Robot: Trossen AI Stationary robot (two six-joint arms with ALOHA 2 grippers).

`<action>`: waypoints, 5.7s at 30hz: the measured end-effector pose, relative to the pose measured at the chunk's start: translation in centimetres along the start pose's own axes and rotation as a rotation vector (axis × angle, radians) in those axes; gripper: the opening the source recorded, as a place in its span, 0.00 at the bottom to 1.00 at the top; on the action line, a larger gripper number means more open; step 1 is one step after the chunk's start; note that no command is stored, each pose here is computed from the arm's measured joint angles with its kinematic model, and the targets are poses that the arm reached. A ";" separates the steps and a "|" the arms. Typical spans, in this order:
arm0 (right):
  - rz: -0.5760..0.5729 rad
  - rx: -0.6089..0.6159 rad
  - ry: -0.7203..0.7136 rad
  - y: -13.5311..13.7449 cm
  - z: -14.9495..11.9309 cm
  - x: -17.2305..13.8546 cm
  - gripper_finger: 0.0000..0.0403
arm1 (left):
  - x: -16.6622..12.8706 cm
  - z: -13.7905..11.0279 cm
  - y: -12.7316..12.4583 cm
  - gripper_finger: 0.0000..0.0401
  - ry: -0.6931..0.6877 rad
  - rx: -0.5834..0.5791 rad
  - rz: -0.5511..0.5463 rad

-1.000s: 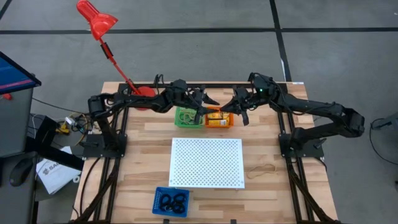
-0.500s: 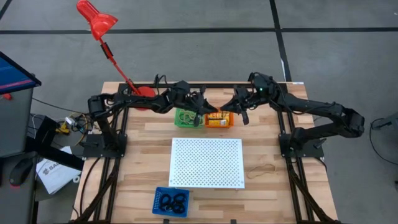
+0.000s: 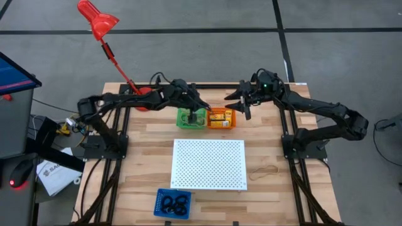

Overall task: Pick & Place Office Desk Supplies
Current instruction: Put the violet rubber band into the green bin, then put the brown rubber band into the green bin

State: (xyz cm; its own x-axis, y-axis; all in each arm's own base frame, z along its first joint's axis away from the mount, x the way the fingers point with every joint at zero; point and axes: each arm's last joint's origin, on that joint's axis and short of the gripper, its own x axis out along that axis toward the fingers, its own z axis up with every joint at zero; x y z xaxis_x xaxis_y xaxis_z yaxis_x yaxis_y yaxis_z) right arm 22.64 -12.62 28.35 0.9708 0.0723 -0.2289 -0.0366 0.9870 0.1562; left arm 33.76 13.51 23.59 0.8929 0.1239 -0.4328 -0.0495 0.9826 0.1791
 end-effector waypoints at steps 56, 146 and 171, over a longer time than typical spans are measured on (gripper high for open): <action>-0.219 0.469 1.062 8.1 -10.9 -1.3 0.53 | -9.8 -1.3 -1.5 0.56 -0.124 0.010 0.063; -0.248 -0.262 -0.055 5.2 -2.4 1.6 0.00 | 1.6 2.7 -0.8 0.61 -0.541 0.171 -0.221; -0.166 -0.297 -0.089 4.8 -1.5 3.2 0.00 | 1.5 3.2 -0.9 0.32 -0.568 0.181 -0.191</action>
State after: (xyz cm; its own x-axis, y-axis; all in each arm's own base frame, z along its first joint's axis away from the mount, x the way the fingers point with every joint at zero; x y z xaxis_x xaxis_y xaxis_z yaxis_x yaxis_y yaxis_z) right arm 25.19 -7.43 26.92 0.9856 -0.0929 -0.1411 0.0690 0.9838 -0.1655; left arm 36.57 12.35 25.62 0.9795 -0.1935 0.0560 0.1668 0.9350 0.3129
